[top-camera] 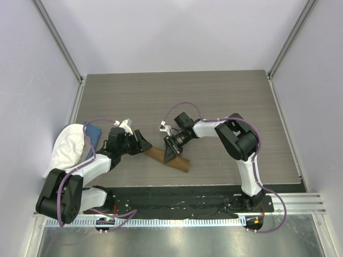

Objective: Fold the napkin, place the utensils inside, and roll it up
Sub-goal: Roll the napkin with the utensil

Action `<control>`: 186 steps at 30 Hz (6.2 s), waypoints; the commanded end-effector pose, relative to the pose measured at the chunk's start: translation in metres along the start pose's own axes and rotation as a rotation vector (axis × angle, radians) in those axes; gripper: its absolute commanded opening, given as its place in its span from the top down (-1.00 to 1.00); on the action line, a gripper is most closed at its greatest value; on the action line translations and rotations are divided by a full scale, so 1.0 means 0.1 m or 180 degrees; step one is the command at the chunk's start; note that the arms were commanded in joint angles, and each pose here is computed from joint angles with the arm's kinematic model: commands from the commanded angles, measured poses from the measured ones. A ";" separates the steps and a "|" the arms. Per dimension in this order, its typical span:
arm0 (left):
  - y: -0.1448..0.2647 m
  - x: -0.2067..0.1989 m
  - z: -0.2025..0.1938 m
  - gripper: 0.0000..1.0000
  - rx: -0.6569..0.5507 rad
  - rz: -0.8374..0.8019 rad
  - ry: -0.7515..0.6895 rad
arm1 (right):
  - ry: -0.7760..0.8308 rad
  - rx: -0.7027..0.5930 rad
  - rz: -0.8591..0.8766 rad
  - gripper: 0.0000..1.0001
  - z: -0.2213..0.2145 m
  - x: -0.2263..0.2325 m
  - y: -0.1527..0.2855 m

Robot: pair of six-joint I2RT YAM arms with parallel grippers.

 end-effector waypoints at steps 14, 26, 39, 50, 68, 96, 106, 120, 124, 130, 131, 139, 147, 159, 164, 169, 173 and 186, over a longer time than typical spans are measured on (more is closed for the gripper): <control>-0.23 0.08 -0.06 0.91 0.0090 -0.0151 -0.0103 | -0.0137 0.0152 -0.0862 -0.11 0.16 0.08 0.31; -0.28 0.07 -0.02 1.00 0.0606 0.0428 0.0067 | 0.1726 -0.0176 -0.2876 -0.67 0.45 0.79 0.43; -0.31 0.00 0.01 0.99 0.0870 0.0560 0.0236 | 0.2277 0.0429 -0.3153 -0.76 0.17 0.67 -0.05; -0.25 -0.09 0.08 0.36 0.0734 0.0474 0.0163 | 0.1773 0.0778 -0.2464 -0.07 0.02 0.53 -0.14; 0.23 -0.16 0.08 -0.47 -0.0084 0.0206 -0.0118 | -0.0143 0.0248 -0.0339 0.30 -0.01 0.29 0.10; -0.11 -0.11 0.01 0.21 0.0126 -0.0258 0.0000 | -0.0686 0.0079 -0.0121 0.33 0.01 -0.12 0.08; -0.18 -0.14 0.04 1.00 0.0374 -0.0088 0.0128 | -0.0109 -0.0161 -0.1274 -0.32 0.34 0.30 0.41; -0.15 -0.27 0.14 1.00 0.0823 0.0402 0.0378 | 0.2005 -0.0285 -0.3895 -0.86 0.14 1.18 0.02; -0.14 -0.28 0.16 1.00 0.0836 0.0420 0.0366 | 0.2277 -0.0119 -0.4166 -0.86 0.01 1.23 -0.21; -0.13 -0.30 0.16 1.00 0.0867 0.0421 0.0357 | 0.2355 0.0172 -0.4216 -0.77 -0.09 1.08 -0.39; -0.13 -0.30 0.16 1.00 0.0863 0.0425 0.0357 | 0.2361 0.0223 -0.4203 -0.74 -0.10 1.06 -0.40; -0.10 -0.31 0.16 1.00 0.0883 0.0396 0.0325 | 0.2081 0.0488 -0.4021 -0.29 -0.18 0.80 -0.35; -0.06 -0.41 0.27 0.26 0.0756 0.0347 0.0187 | 0.1486 0.0383 -0.2420 0.11 -0.16 0.73 -0.27; 0.21 -0.49 0.40 -0.38 0.0098 0.0381 -0.0088 | 0.0113 0.0231 -0.0747 0.26 0.04 0.40 -0.06; 0.22 -0.48 0.34 -0.37 0.0083 0.0236 -0.0068 | -0.0323 0.0126 -0.0489 0.28 0.06 0.15 -0.01; 0.19 -0.55 0.28 -0.36 0.0091 -0.0196 0.0036 | -0.0679 0.0086 -0.0301 0.28 0.01 -0.09 0.01; 0.14 -0.68 0.28 -0.34 0.0019 -0.0549 0.0106 | -0.0850 0.0069 -0.0241 0.28 -0.02 -0.22 0.01; -0.23 -0.59 0.16 -0.20 -0.0039 -0.1097 0.0401 | -0.1042 0.0058 -0.0370 0.21 -0.09 -0.42 0.03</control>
Point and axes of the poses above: each gripper's point midway between its finger pads, its own y axis back along the fingers, its own x axis along the line the jaws close on, z = x × y, the point moved 10 cm from there along y, back along the fingers, and after that the axes turned 11 degrees about y, right-handed, at the moved point
